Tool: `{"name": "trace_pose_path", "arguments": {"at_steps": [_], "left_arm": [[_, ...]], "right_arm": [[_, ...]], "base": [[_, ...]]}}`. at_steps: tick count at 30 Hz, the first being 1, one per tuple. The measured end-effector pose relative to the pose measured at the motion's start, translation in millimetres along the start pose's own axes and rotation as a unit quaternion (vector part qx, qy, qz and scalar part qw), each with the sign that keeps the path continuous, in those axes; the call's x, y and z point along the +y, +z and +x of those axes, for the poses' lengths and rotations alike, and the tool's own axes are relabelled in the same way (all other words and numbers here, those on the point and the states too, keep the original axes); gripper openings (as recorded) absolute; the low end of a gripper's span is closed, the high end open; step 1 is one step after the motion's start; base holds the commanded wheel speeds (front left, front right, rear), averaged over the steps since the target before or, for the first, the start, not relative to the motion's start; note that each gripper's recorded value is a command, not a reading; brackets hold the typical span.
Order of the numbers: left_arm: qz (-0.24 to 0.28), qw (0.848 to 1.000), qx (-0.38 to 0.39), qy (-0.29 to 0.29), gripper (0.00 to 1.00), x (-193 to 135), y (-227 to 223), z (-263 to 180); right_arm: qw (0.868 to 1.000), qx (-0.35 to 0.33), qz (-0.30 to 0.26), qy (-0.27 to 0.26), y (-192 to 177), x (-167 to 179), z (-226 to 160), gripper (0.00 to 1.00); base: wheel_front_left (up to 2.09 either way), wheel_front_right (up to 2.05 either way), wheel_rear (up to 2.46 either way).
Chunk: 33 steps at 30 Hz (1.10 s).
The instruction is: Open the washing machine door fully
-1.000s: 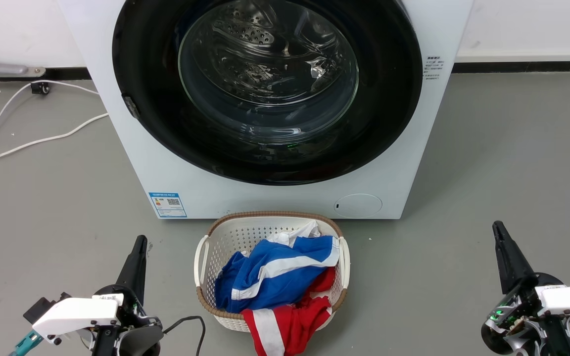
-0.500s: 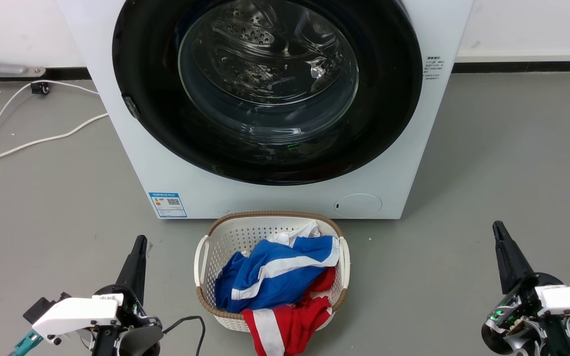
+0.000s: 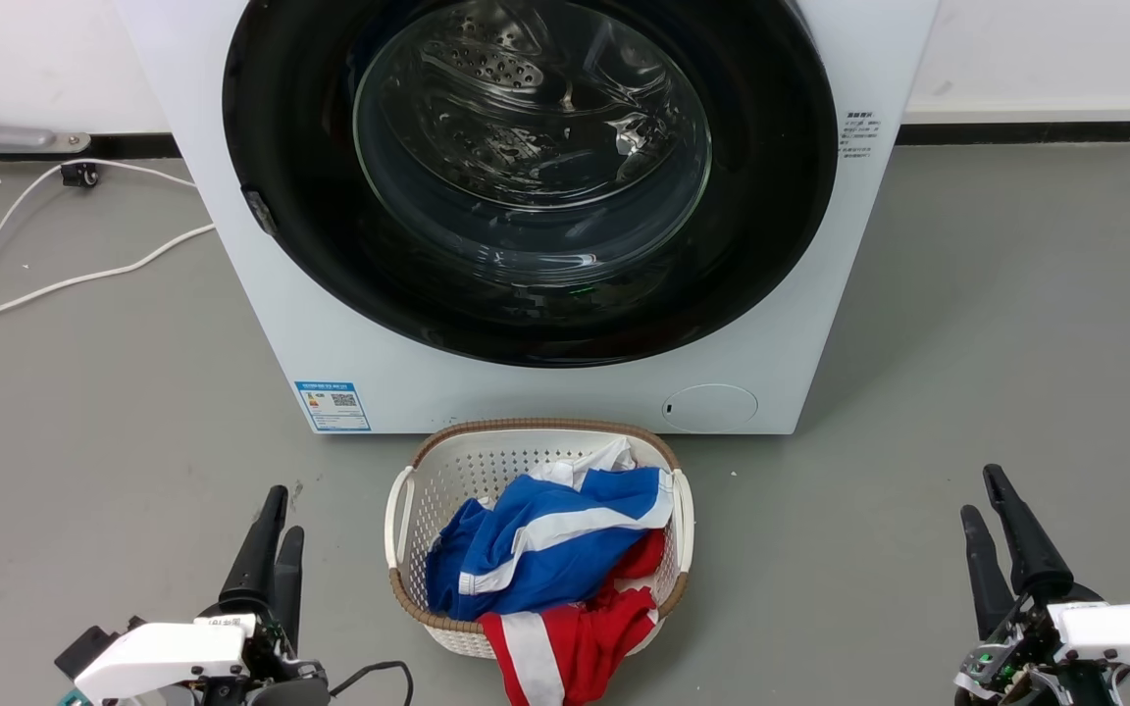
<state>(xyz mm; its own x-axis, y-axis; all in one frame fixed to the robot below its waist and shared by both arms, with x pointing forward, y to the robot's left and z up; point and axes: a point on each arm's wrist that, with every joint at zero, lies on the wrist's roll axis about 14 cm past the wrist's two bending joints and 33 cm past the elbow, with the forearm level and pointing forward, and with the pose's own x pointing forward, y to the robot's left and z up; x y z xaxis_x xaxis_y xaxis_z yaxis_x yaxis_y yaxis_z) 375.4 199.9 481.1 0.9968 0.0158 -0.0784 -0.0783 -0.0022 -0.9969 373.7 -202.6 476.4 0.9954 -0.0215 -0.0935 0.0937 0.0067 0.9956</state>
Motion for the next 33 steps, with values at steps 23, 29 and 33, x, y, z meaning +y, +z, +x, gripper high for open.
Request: {"name": "trace_pose_path", "arguments": {"at_steps": [23, 29, 33], "left_arm": [[0.251, 0.968, -0.028, -0.004, 1.00, -23.6, 1.7, -0.3], [0.316, 0.948, -0.030, 0.008, 1.00, -20.6, -0.9, -2.4], [0.356, 0.934, -0.032, 0.013, 1.00, -21.0, -2.4, -3.0]], "right_arm": [[0.964, -0.022, -0.258, 0.056, -1.6, 38.4, -3.2, 1.00], [0.943, -0.021, -0.324, 0.069, -7.3, 45.8, -4.7, 1.00], [0.928, -0.021, -0.364, 0.072, -10.5, 46.1, -7.2, 1.00]], "base": [[0.00, 0.00, 0.00], [0.00, 0.00, 0.00], [0.00, 0.00, 0.00]]}}
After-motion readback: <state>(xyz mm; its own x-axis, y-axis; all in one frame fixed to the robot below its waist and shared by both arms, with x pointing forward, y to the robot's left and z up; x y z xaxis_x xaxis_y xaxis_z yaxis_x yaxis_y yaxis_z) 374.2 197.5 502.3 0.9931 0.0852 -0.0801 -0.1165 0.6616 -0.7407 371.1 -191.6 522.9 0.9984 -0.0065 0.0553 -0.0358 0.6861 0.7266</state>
